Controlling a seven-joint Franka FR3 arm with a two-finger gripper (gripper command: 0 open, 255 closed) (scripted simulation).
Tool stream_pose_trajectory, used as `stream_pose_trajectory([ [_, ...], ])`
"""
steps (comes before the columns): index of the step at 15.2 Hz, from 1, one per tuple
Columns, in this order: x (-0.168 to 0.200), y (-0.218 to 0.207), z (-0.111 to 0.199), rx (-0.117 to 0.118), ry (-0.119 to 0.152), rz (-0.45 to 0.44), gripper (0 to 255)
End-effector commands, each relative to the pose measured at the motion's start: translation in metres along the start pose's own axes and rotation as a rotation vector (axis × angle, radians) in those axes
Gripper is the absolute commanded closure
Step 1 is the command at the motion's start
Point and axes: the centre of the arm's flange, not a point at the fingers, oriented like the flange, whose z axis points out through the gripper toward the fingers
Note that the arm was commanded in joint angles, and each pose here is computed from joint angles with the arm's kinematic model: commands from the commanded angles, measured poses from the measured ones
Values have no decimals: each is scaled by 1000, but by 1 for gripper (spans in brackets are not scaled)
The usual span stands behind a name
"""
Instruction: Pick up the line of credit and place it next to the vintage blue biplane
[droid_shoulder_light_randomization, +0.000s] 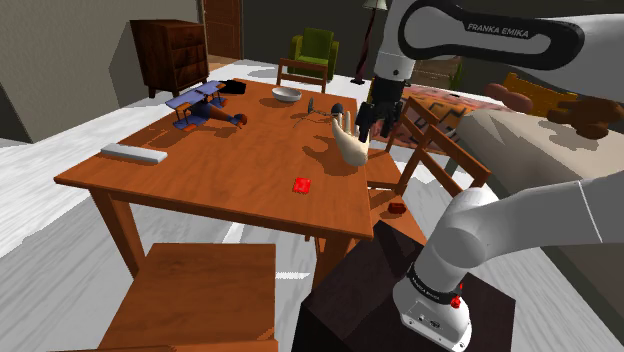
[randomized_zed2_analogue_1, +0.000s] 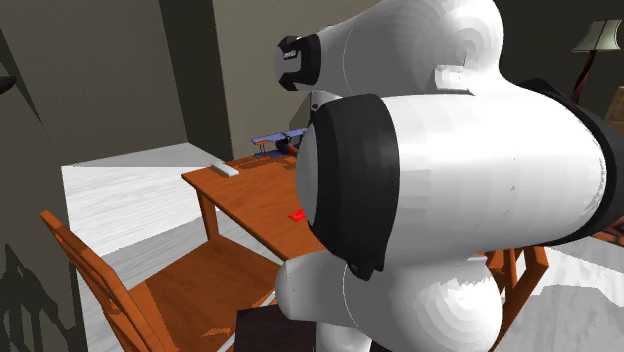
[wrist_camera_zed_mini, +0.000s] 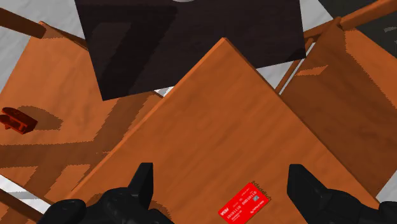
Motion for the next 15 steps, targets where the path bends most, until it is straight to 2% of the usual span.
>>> stream_pose_trajectory([
  [1,0,0,0,0,0,0,0],
  [8,12,-55,76,-74,185,224,0],
  [15,50,-100,150,-148,369,449,0],
])
